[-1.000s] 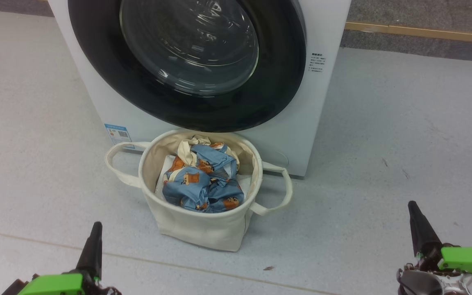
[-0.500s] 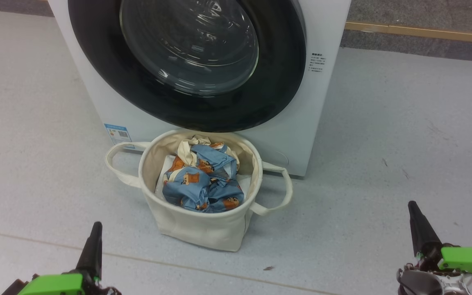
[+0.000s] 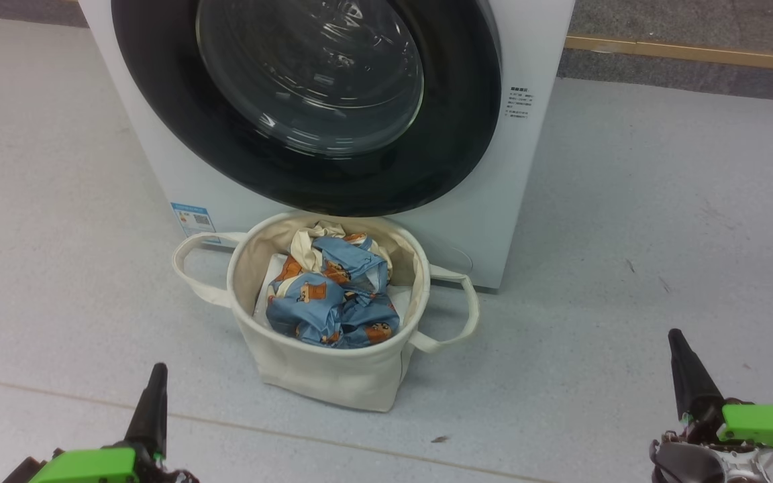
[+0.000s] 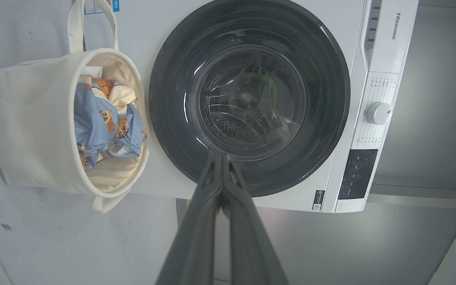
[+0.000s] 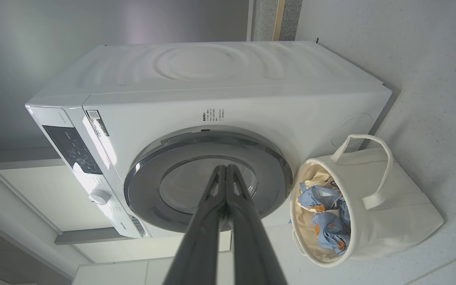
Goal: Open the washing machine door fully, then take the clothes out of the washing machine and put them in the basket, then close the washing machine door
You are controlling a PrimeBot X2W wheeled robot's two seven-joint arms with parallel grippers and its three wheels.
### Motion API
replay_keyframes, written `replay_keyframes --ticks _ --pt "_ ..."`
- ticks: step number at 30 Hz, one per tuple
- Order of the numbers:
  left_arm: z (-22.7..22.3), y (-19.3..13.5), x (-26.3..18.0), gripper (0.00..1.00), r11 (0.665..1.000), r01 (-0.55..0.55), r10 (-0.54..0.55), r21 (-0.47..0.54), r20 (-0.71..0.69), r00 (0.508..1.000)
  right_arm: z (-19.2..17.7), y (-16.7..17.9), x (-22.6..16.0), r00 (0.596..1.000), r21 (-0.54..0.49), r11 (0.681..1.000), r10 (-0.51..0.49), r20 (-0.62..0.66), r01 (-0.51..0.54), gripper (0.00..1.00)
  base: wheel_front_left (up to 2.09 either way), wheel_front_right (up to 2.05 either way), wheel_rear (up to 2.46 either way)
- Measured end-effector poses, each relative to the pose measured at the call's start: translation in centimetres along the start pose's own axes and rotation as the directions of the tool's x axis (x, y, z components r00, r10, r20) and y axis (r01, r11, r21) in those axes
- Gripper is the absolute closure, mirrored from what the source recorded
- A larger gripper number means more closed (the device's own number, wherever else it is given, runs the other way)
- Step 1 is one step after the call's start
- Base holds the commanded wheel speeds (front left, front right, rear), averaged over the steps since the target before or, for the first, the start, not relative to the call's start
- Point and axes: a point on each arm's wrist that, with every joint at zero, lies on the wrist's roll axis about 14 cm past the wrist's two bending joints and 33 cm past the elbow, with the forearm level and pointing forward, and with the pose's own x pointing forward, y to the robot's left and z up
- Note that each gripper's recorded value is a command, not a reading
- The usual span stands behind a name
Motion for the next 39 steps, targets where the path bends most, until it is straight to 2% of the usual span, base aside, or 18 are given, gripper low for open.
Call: replay_keyframes --ticks 39 --pt "0.00 0.00 0.00 1.00 1.000 0.000 0.000 0.000 0.000 1.000 0.00 0.00 0.00 1.000 0.000 1.000 0.000 0.000 0.000 1.00 0.00 0.00 0.00"
